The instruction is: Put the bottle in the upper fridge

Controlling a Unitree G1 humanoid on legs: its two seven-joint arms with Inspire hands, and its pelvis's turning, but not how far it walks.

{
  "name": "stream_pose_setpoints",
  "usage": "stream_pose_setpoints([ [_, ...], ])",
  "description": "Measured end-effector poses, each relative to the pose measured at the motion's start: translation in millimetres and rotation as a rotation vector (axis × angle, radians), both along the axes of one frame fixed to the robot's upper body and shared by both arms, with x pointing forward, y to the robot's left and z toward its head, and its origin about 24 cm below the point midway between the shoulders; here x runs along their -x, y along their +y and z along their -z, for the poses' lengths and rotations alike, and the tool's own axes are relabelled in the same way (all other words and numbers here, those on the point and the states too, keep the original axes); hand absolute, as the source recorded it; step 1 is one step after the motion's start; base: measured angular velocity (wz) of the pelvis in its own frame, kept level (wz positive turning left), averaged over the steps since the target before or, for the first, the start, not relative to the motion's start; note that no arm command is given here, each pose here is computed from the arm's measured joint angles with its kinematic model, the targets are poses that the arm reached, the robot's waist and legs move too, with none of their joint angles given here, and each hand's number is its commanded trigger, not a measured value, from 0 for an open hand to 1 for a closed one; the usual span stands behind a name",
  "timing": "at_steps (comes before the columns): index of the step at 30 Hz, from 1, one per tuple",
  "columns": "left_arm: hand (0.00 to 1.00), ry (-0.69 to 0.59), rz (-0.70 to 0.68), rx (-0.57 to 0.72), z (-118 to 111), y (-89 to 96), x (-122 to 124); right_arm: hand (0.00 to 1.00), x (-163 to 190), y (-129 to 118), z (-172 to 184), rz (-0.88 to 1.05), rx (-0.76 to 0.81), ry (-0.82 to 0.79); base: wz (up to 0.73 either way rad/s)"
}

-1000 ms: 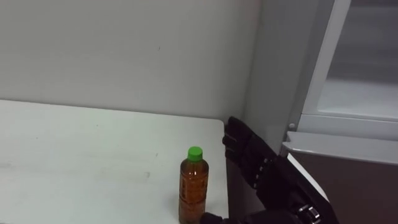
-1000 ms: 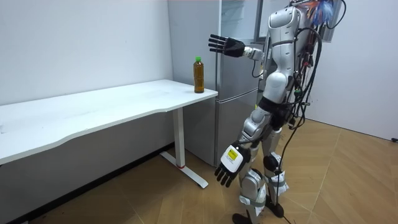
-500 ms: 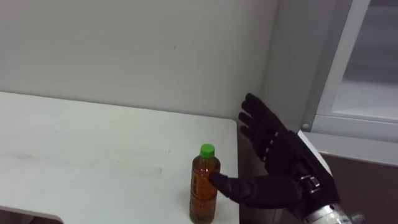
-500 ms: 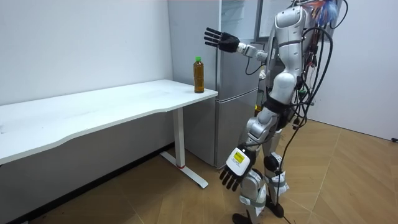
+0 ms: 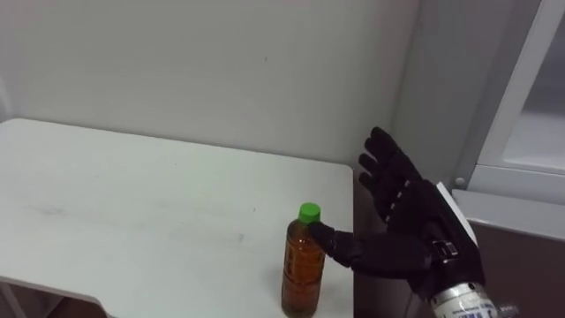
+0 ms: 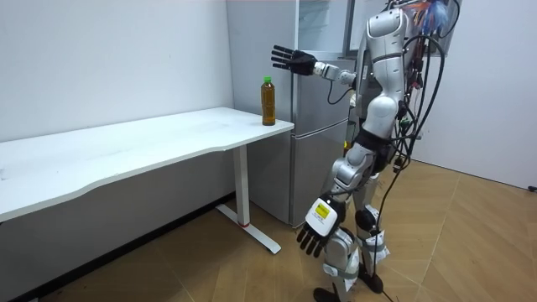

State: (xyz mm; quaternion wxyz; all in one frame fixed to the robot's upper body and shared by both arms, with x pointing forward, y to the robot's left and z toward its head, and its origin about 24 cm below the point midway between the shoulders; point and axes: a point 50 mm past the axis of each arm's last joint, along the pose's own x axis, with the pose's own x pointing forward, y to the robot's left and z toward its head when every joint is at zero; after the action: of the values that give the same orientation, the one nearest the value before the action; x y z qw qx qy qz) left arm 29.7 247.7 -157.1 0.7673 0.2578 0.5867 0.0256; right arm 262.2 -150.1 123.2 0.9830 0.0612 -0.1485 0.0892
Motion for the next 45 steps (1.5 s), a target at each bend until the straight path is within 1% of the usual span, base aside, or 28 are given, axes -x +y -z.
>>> stream_pose_setpoints([
  [4, 0.00, 0.005, 0.005, 0.000, 0.1, -0.1, 0.8, 0.00, -0.2, 3.1, 5.4, -0.007, 0.030, 0.021, 0.07],
  [17, 0.00, 0.040, 0.004, 0.006, 0.8, 0.2, 4.3, 0.00, -3.2, -1.5, 14.0, 0.052, 0.022, 0.064, 0.03],
  [20, 0.00, 0.049, 0.005, 0.002, 1.0, 0.6, 5.6, 0.00, -8.9, -1.3, 18.4, 0.068, 0.025, 0.085, 0.02],
  [24, 0.00, 0.051, 0.025, 0.003, 1.5, -1.0, 3.2, 0.00, -17.4, 1.2, 36.1, 0.103, 0.041, 0.165, 0.09],
  [35, 0.00, 0.078, 0.064, 0.008, 3.1, -6.7, 4.5, 0.00, -22.5, 12.4, 47.1, 0.136, 0.052, 0.218, 0.04],
  [45, 0.00, 0.045, 0.093, 0.012, 1.4, -10.5, -5.0, 0.00, -24.6, 17.5, 52.6, 0.157, 0.062, 0.244, 0.01],
])
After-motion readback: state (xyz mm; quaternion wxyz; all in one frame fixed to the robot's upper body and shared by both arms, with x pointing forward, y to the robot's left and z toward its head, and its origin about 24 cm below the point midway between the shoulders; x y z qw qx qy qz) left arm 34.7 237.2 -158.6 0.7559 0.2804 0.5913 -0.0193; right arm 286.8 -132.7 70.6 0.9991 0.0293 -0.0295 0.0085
